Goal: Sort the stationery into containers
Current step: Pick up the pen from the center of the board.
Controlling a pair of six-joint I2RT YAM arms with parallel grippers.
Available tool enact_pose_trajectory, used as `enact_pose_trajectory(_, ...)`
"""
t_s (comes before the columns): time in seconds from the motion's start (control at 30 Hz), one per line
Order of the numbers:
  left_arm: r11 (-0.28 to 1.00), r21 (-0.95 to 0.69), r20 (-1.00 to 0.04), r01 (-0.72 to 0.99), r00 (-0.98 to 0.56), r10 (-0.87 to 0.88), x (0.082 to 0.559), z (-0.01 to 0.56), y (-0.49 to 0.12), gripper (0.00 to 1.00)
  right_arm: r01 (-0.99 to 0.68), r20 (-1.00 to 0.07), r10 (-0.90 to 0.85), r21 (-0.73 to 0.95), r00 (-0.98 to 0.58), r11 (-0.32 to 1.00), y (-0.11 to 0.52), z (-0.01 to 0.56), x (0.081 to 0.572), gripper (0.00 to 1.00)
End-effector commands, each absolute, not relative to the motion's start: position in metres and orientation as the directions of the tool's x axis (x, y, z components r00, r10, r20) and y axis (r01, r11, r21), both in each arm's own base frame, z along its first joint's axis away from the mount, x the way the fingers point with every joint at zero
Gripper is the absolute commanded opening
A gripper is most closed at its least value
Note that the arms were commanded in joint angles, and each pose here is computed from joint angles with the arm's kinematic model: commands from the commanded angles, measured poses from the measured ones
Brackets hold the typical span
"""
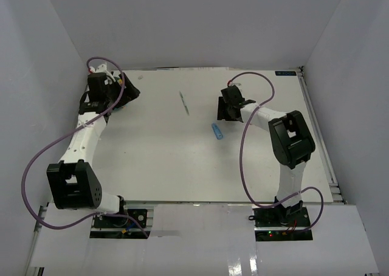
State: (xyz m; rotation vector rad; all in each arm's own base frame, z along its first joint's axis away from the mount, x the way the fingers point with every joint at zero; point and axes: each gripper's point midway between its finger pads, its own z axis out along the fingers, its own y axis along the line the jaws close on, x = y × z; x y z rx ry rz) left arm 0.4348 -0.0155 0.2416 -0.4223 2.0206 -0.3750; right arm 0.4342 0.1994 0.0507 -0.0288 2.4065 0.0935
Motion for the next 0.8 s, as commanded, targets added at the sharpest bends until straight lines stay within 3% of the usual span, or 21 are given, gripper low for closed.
enact_pose_trajectory(0.0,0.873,-0.488,-0.744,0.004,-0.525,-0.413,0.409,0.243,-0.069,0.98,0.033,-0.68,0.055,0.045,-0.731,0.998,0.19,0.051,0.451,0.71)
enact_pose_trajectory(0.27,0.851,-0.515,-0.718,0.099,-0.592,-0.366,0.382,0.233,-0.111,0.98,0.062,-0.645,0.06,0.019,-0.762,0.998,0.18,0.023,0.451,0.56)
enact_pose_trajectory(0.4,0.827,-0.543,-0.698,0.142,-0.623,-0.352,0.374,0.229,-0.135,0.98,0.071,-0.632,0.059,0.006,-0.773,0.997,0.174,0.015,0.445,0.31)
enact_pose_trajectory(0.6,0.766,-0.621,-0.64,0.167,-0.673,-0.372,0.372,0.227,-0.166,0.98,0.02,-0.664,0.033,0.027,-0.747,0.999,0.174,0.027,0.436,0.08)
enact_pose_trajectory(0.77,0.699,-0.688,-0.603,0.196,-0.69,-0.401,0.376,0.24,-0.19,0.98,-0.152,-0.76,-0.014,0.112,-0.649,0.982,0.198,0.074,0.428,0.08)
